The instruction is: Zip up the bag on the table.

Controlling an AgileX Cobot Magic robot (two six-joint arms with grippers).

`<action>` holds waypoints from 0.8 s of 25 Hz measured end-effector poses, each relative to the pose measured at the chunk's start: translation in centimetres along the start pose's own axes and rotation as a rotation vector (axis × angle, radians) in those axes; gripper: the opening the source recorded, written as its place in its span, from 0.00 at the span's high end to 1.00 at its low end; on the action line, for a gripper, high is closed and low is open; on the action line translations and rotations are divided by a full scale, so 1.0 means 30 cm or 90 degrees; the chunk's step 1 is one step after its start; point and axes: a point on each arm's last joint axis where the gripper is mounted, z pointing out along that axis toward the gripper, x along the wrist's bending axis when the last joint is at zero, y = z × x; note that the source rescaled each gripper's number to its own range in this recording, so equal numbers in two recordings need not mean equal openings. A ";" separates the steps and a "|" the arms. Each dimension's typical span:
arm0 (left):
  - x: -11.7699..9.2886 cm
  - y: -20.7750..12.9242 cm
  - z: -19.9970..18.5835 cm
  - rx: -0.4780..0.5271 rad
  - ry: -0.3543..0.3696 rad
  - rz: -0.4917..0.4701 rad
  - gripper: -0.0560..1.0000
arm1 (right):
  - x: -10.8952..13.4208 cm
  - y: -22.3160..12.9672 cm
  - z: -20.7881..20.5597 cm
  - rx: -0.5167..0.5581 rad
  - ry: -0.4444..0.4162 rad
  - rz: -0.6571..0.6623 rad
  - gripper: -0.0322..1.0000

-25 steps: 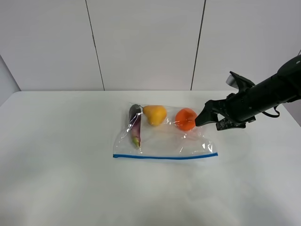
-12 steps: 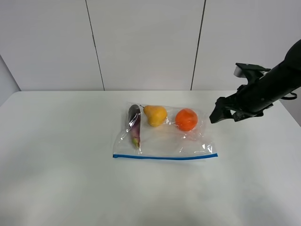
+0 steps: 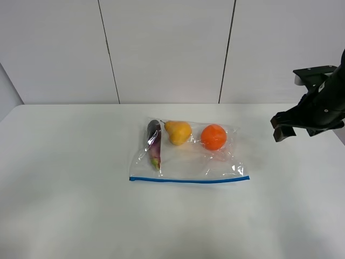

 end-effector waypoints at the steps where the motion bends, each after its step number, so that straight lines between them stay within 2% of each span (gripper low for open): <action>1: 0.000 0.000 0.000 0.000 0.000 0.000 0.32 | -0.001 -0.002 -0.016 -0.005 -0.001 0.000 0.00; 6: 0.000 0.000 0.000 0.000 0.000 0.000 0.32 | 0.000 -0.014 -0.103 -0.038 -0.004 -0.003 0.00; 14: 0.000 0.000 0.000 0.000 0.000 0.000 0.32 | 0.020 -0.058 -0.334 -0.177 0.022 0.013 0.00; 20: 0.000 0.000 0.000 0.000 0.000 0.000 0.32 | 0.036 -0.155 -0.535 -0.282 0.025 0.019 0.00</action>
